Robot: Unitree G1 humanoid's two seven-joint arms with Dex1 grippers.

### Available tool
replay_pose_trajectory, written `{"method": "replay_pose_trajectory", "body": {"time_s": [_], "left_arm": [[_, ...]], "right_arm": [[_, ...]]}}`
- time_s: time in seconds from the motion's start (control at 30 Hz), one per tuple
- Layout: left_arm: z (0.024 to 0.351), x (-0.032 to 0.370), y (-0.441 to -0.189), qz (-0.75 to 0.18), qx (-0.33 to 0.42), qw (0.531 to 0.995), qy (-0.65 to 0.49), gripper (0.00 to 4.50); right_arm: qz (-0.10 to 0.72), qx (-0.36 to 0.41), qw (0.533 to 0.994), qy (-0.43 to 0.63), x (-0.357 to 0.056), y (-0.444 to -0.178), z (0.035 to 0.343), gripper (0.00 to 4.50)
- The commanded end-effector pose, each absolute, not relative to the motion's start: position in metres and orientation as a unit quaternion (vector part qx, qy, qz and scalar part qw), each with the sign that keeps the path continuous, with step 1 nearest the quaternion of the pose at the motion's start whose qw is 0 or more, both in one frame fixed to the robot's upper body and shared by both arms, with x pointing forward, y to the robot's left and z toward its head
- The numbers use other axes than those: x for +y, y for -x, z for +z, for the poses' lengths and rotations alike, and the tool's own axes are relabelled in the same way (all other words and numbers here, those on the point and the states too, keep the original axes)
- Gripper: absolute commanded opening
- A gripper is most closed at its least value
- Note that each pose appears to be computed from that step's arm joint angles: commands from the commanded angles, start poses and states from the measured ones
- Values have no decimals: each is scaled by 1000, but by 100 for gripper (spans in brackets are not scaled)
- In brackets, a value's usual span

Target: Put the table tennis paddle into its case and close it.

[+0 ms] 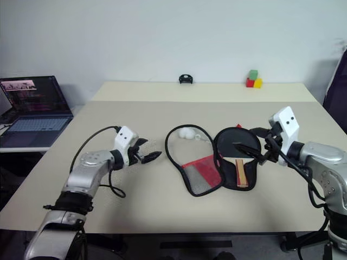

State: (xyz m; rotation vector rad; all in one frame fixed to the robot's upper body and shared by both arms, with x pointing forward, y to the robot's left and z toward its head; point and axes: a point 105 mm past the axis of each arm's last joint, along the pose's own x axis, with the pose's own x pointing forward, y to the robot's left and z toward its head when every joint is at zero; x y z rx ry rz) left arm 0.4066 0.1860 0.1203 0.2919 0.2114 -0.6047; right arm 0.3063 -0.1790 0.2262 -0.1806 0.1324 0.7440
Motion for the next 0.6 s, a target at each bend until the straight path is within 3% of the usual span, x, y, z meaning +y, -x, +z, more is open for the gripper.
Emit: {"method": "replay_pose_trajectory", "body": {"time_s": [0.03,0.6], "left_arm": [[131,182,-418,-283,82,944,-150,450],[99,134,-426,-362,124,917,-111,450]], "right_arm": [[371,36,922,103,-176,-301,239,444],[423,48,896,127,-194,-270,258,444]]}}
